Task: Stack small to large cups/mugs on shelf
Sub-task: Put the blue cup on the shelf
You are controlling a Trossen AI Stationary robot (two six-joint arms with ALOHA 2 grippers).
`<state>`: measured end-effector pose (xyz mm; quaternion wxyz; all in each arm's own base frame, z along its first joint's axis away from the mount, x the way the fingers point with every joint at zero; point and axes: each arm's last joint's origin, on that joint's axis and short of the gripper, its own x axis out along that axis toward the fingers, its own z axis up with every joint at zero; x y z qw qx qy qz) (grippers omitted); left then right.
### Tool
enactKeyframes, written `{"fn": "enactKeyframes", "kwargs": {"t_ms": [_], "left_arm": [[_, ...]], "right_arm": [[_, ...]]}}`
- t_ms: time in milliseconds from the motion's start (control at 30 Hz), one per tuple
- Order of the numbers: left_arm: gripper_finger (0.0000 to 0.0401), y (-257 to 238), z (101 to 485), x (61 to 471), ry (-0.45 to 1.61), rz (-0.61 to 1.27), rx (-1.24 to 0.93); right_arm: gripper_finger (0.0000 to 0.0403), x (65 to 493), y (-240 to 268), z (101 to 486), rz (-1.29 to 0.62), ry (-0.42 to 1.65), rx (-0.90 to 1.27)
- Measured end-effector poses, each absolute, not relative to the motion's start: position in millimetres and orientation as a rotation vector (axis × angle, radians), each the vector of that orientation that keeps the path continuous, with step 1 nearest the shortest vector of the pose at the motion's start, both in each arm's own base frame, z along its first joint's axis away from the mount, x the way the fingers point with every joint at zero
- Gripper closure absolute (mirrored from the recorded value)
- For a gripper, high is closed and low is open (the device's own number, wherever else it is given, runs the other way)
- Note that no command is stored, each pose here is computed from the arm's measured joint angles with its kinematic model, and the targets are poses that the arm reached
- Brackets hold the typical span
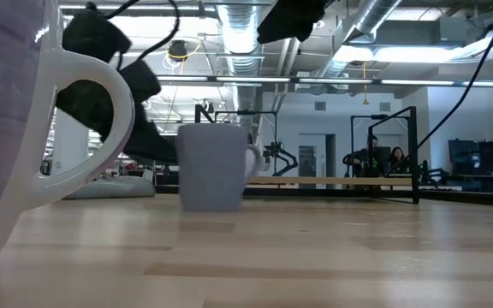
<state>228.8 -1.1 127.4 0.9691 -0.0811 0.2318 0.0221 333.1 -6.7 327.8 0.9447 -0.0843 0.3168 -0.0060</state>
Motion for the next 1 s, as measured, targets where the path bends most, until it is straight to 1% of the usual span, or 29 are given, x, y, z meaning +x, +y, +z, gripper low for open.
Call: {"fn": "enactKeyframes", "kwargs": {"t_ms": [167, 400, 600, 800, 1000], "left_arm": [[0.0282, -1, 132, 247, 0.461, 0.029, -0.101], [0.0282, -1, 140, 249, 0.441, 0.018, -0.029], [0.0282, 2, 152, 232, 0.526, 0.083, 0.034], [0.0282, 4, 181, 207, 0.511, 0.153, 0.106], [0.0282, 7, 202, 176, 0.501, 0.247, 0.137]], "right_arm": [[0.0217, 330, -7, 324, -0.008, 0.692, -0.171], [0.0217, 328, -7, 322, -0.008, 0.726, -0.164], [0.0217, 326, -9, 320, -0.020, 0.756, -0.139], [0.0217, 327, -9, 320, -0.031, 0.745, -0.116], [0.0217, 347, -11, 299, -0.049, 0.769, -0.077]]}}
